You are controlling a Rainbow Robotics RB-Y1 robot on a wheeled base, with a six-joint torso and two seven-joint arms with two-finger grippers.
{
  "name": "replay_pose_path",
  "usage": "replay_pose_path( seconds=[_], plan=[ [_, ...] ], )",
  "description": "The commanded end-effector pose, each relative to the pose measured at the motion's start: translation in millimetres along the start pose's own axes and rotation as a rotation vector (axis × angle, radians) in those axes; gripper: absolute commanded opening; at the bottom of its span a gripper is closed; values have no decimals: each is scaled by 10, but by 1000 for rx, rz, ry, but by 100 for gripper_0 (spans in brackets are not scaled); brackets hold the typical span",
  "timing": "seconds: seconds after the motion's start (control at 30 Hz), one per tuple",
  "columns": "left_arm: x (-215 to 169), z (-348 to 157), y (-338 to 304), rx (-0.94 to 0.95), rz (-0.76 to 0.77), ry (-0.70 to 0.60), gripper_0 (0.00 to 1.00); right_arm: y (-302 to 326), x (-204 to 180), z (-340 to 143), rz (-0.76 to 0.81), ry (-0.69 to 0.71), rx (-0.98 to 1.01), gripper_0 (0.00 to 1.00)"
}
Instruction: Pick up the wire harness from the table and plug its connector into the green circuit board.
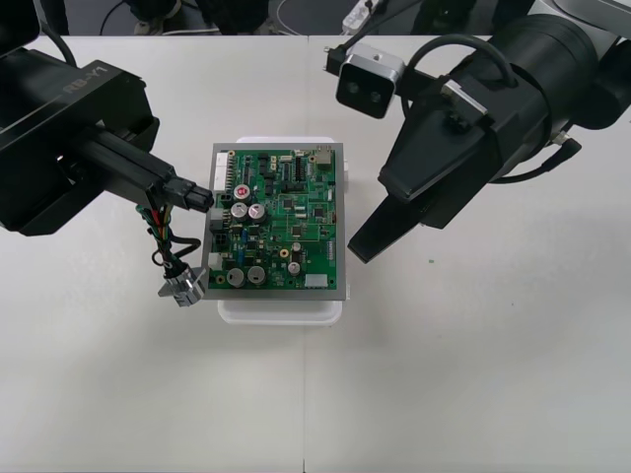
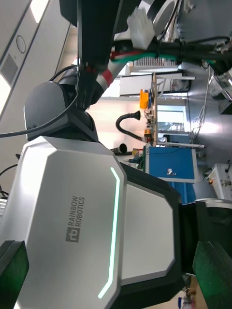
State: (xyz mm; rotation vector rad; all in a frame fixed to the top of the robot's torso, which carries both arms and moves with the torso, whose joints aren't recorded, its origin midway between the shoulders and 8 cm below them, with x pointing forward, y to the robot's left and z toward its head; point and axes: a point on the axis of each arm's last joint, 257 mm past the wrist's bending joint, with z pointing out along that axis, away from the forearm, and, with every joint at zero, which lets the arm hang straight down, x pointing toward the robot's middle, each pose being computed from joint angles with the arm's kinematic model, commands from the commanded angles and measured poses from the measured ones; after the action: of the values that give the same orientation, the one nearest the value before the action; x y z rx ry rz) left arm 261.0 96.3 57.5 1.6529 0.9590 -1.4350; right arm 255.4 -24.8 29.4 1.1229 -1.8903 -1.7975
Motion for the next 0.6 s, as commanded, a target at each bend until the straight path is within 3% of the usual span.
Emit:
replay_pose_path(
  seconds=[0.03,0.6],
  plan=[
    [-17,-247,-46,-42,1,13,0,106,43,-184,-73,-50,14,100],
    [209,-629,99,-174,-60,-22,0,-48,-1,-418,-101,-118,68,100]
  ],
)
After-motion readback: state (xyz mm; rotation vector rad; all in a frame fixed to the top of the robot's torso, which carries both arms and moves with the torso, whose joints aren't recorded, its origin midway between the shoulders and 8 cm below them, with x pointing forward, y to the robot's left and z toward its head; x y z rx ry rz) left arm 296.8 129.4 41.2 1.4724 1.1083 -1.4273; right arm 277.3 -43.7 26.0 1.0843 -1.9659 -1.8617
